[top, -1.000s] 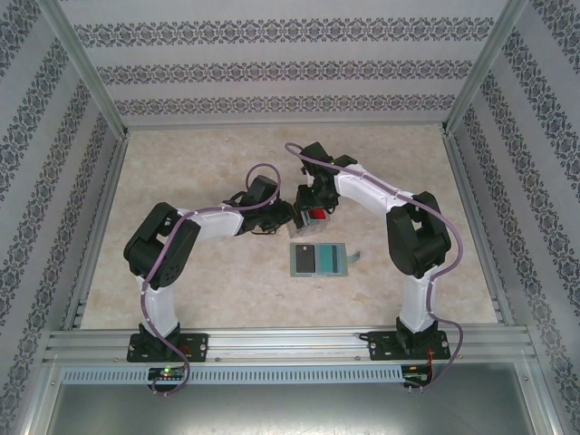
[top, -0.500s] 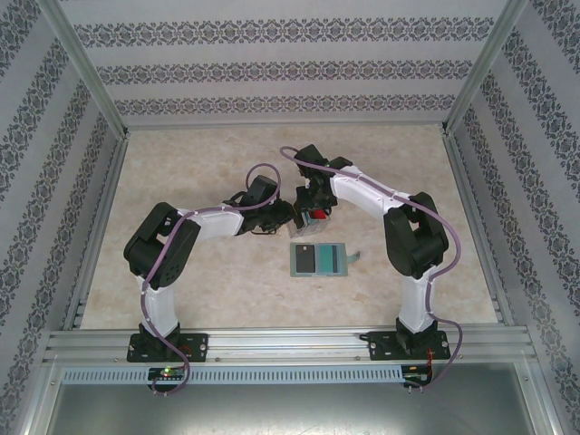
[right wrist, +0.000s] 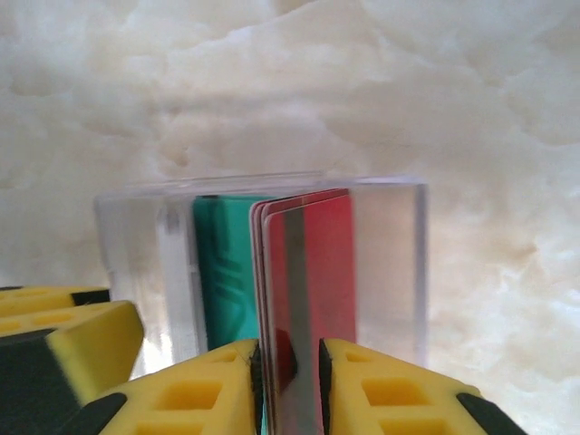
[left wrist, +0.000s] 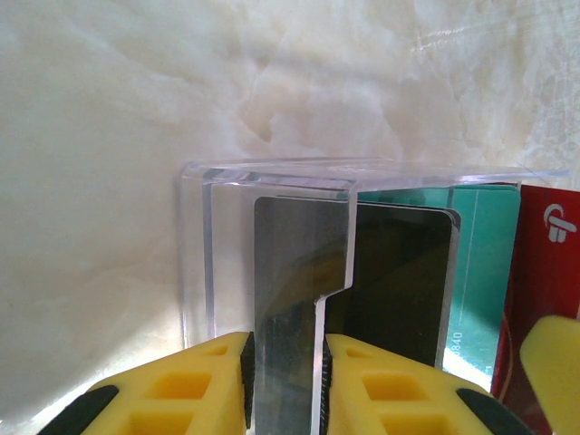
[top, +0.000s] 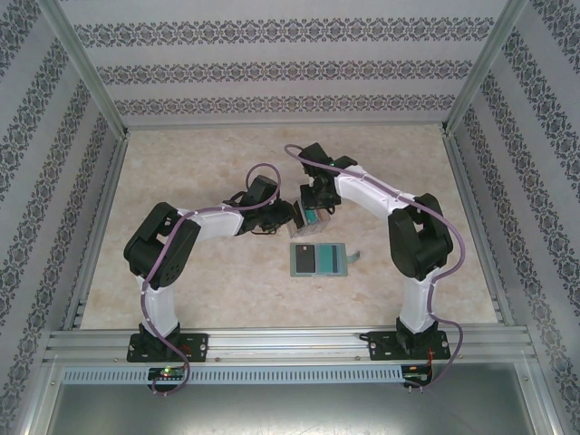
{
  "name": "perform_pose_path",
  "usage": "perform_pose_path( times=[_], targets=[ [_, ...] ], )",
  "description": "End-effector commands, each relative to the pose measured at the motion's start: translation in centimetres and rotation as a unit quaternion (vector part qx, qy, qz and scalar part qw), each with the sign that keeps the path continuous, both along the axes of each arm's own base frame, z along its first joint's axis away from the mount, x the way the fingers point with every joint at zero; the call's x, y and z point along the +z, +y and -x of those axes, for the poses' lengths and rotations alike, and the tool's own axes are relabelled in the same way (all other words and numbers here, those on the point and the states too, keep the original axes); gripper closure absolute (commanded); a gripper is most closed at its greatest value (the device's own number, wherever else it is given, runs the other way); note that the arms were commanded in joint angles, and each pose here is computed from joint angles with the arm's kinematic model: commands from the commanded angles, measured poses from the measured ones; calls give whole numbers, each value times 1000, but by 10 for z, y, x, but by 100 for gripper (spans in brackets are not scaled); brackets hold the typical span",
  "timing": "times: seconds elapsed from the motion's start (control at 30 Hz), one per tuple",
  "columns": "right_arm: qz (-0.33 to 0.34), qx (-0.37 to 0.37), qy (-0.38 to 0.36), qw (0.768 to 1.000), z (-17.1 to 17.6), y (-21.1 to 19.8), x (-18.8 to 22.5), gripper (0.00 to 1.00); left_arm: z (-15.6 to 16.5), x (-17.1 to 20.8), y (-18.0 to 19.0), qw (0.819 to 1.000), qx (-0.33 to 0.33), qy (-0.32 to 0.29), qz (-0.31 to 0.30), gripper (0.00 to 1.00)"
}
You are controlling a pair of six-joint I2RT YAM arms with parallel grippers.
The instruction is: Put the credit cards into the card holder
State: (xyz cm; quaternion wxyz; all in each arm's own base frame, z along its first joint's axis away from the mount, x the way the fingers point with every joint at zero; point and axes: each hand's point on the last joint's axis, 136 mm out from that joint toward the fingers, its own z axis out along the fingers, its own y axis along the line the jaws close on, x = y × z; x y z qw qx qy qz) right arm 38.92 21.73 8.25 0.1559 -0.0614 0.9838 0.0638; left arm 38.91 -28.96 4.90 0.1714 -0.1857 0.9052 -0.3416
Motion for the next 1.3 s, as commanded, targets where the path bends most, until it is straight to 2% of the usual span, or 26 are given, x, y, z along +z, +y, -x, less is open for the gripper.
perform_pose_path(
  times=[0.0,0.2,0.3,0.37,0.77,0.87,0.97,1.07,1.27],
  targets=[
    [12,-20,-1,1000,2,-19,5,77,7,-7,9,1000,9,16,-8,73],
    [-10,-17,13,1000,3,-16,2,83,6,-6,8,1000,8,15,-7,73],
    [-11,-18,11,1000,2,-16,4,75,6,-5,8,1000,8,14,-6,73],
    [-15,-17,9,1000,1,-15,7,76,6,-4,8,1000,8,13,-5,73],
    [97,-7,-26,995,-7,-44,11,68,5,-4,7,1000,7,12,-6,73],
    [107,-9,-27,994,-6,-46,15,69,6,-5,8,1000,8,13,-5,73],
    [102,-2,-59,993,-7,-40,30,68,7,-5,8,1000,8,14,-6,73],
    [88,0,-40,995,-8,-38,19,66,7,-5,8,1000,7,14,-6,73],
    [110,9,-15,994,-9,-37,-1,64,6,-5,8,1000,6,14,-5,73]
  ],
)
